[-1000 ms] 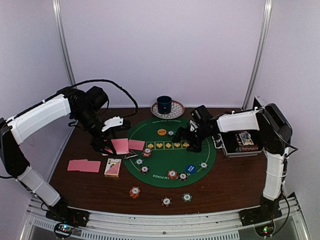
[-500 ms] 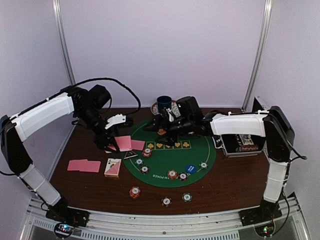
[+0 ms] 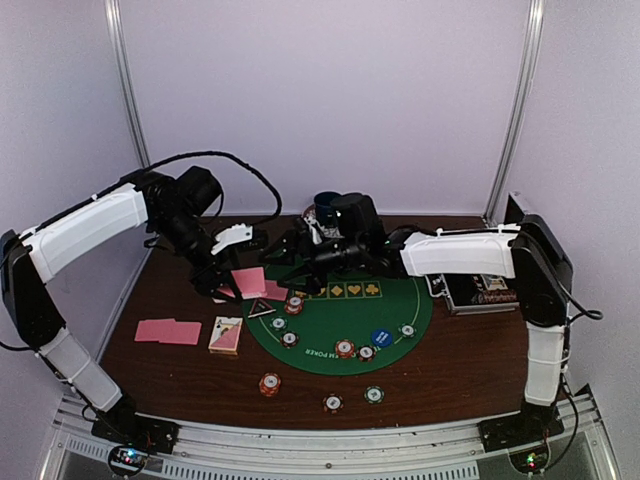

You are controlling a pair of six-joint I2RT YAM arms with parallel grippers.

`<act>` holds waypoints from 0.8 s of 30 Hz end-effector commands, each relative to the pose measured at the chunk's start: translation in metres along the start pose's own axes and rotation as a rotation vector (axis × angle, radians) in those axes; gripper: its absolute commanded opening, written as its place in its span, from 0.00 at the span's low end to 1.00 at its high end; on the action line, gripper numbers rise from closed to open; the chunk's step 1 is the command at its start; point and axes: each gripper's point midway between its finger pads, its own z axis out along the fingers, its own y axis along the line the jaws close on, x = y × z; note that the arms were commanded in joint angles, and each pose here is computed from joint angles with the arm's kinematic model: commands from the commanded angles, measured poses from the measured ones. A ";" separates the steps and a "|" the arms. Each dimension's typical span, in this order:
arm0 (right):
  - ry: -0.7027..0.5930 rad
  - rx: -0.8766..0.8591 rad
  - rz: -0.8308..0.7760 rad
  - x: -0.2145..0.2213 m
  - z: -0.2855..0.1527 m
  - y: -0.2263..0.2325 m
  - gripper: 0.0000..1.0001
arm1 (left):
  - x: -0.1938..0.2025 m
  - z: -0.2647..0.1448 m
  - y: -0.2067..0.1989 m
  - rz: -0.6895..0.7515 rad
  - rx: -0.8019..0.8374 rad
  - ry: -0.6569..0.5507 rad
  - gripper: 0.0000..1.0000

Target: Distribute texas hold em gaming equipment

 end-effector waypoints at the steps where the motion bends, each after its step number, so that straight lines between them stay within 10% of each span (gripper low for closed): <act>1: 0.037 -0.049 -0.006 0.005 0.010 0.011 0.89 | -0.017 -0.009 0.004 0.012 -0.011 -0.066 0.00; 24: 0.160 -0.084 0.029 0.019 0.050 0.006 0.81 | -0.020 -0.011 0.001 0.015 -0.002 -0.084 0.00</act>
